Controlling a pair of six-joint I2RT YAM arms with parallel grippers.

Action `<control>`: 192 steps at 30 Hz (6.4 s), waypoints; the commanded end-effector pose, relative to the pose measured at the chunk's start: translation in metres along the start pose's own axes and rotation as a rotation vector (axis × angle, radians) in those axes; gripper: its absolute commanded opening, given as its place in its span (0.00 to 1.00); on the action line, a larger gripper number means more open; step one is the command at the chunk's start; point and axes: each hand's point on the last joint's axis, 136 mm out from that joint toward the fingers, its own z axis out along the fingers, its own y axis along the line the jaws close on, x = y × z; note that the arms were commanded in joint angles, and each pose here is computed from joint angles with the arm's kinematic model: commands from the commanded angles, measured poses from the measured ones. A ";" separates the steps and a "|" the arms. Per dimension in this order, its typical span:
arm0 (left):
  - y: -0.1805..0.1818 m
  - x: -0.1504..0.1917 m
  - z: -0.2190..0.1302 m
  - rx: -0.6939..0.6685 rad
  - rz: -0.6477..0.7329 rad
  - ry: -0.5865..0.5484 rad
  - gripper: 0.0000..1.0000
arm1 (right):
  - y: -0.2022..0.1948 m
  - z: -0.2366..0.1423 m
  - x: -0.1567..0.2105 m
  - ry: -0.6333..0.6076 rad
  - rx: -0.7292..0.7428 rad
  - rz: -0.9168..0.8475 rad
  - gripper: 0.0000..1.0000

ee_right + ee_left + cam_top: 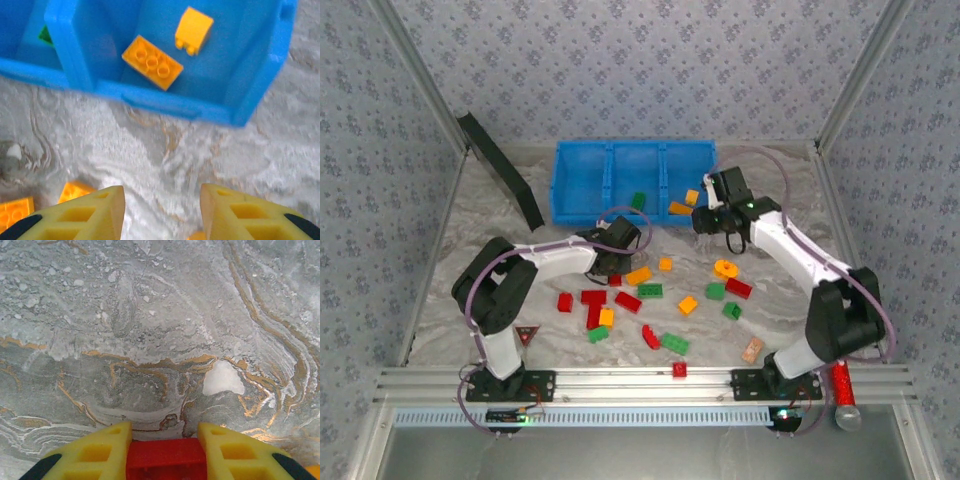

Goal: Sort the legos into containers by color
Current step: Pick up the lego from the center of the table, then move the container to the top-center of the table, then place the lego in the container, then pick up the lego from the middle-right of the table, then place the lego in the container.

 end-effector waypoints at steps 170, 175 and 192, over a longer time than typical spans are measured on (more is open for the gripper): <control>0.015 -0.269 -0.135 0.216 0.055 -0.411 0.79 | -0.040 0.022 0.086 0.342 0.176 0.116 0.37; 0.040 -0.210 -0.164 0.080 0.157 -0.338 0.79 | -0.034 -0.007 0.020 0.193 0.154 0.086 0.36; 0.118 0.028 -0.160 0.032 -0.032 -0.054 0.78 | -0.039 0.058 -0.122 0.020 0.112 0.042 0.36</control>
